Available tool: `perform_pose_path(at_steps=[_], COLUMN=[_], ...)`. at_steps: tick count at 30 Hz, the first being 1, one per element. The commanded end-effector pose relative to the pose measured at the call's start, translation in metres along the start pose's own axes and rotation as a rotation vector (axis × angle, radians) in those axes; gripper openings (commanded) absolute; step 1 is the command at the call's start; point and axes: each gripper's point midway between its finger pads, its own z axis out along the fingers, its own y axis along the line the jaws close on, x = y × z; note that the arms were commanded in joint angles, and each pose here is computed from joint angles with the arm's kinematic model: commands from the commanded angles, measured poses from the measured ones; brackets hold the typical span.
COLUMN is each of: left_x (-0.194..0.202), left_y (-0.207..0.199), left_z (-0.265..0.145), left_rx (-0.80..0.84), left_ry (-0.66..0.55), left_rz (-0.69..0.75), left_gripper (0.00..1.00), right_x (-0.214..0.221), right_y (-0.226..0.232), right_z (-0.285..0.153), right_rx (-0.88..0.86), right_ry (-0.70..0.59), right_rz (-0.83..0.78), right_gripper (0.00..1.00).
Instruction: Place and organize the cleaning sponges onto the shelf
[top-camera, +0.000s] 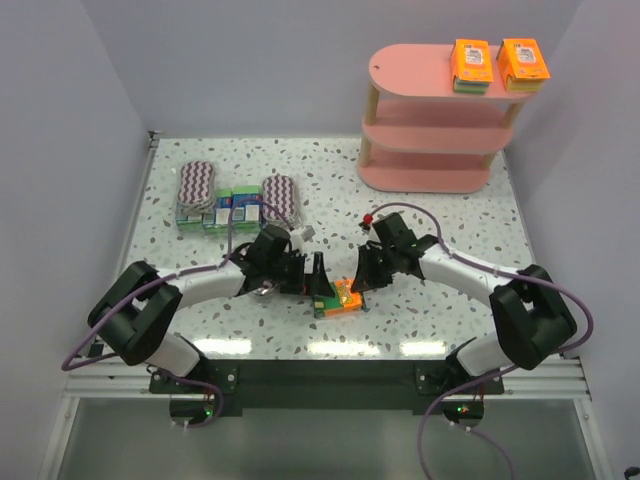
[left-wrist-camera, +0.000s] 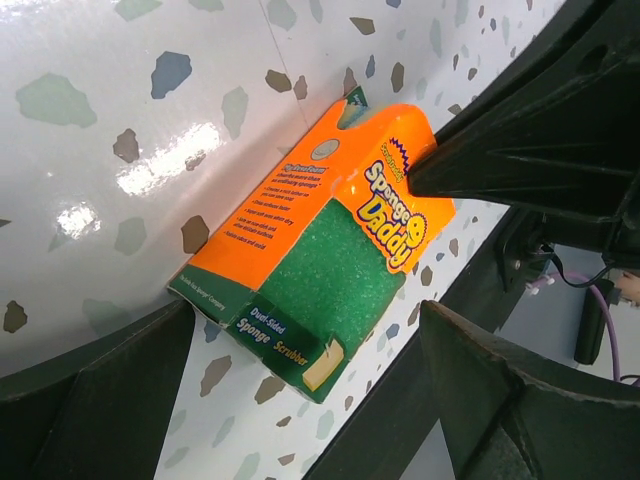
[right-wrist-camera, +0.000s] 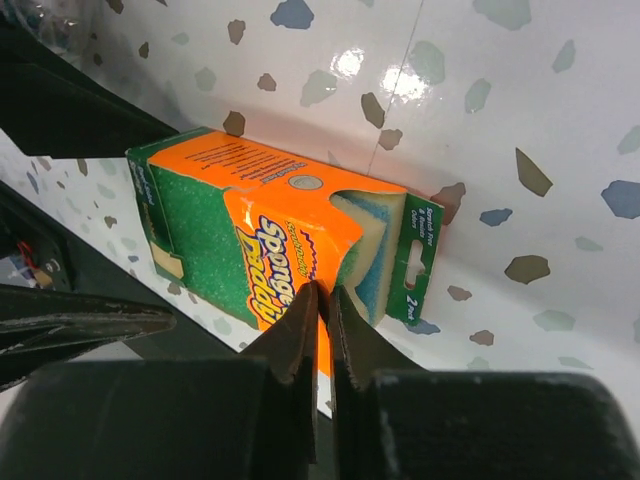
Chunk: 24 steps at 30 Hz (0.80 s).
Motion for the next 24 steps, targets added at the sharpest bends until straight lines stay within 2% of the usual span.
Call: perform_pose_path(at_steps=[1, 7, 10, 11, 13, 14, 18, 21, 24], left_x=[-0.036, -0.071, -0.091, -0.097, -0.105, -0.110, -0.110, -0.102, -0.095], left_y=[-0.032, -0.037, -0.038, -0.033, -0.034, -0.030, -0.021, -0.014, -0.012], left_z=[-0.006, -0.035, -0.058, -0.065, -0.079, -0.086, -0.100, -0.100, -0.097], left_rx=[0.071, -0.031, -0.047, -0.063, -0.066, -0.076, -0.102, -0.112, -0.101], left_ry=[-0.095, -0.178, -0.235, -0.252, -0.285, -0.303, -0.329, -0.323, -0.317], left_rz=[0.061, 0.070, 0.052, 0.039, 0.041, 0.032, 0.025, 0.009, -0.013], left_gripper=[1.00, 1.00, 1.00, 1.00, 1.00, 1.00, 1.00, 1.00, 1.00], right_x=[-0.003, -0.028, -0.045, -0.045, -0.061, -0.062, -0.091, -0.098, -0.102], right_y=[0.011, 0.017, 0.007, -0.011, -0.016, -0.032, -0.048, -0.069, -0.067], right_z=[-0.006, -0.042, -0.067, -0.077, -0.097, -0.112, -0.159, -0.170, -0.164], right_rx=[-0.031, 0.052, 0.177, 0.291, 0.379, 0.494, 0.714, 0.923, 1.048], right_ry=[-0.026, -0.104, -0.159, -0.158, -0.199, -0.204, -0.284, -0.242, -0.230], right_rz=[-0.006, -0.038, -0.074, -0.084, -0.118, -0.122, -0.201, -0.314, -0.428], right_gripper=[0.01, 0.00, 0.00, 0.00, 0.00, 0.00, 0.00, 0.00, 0.00])
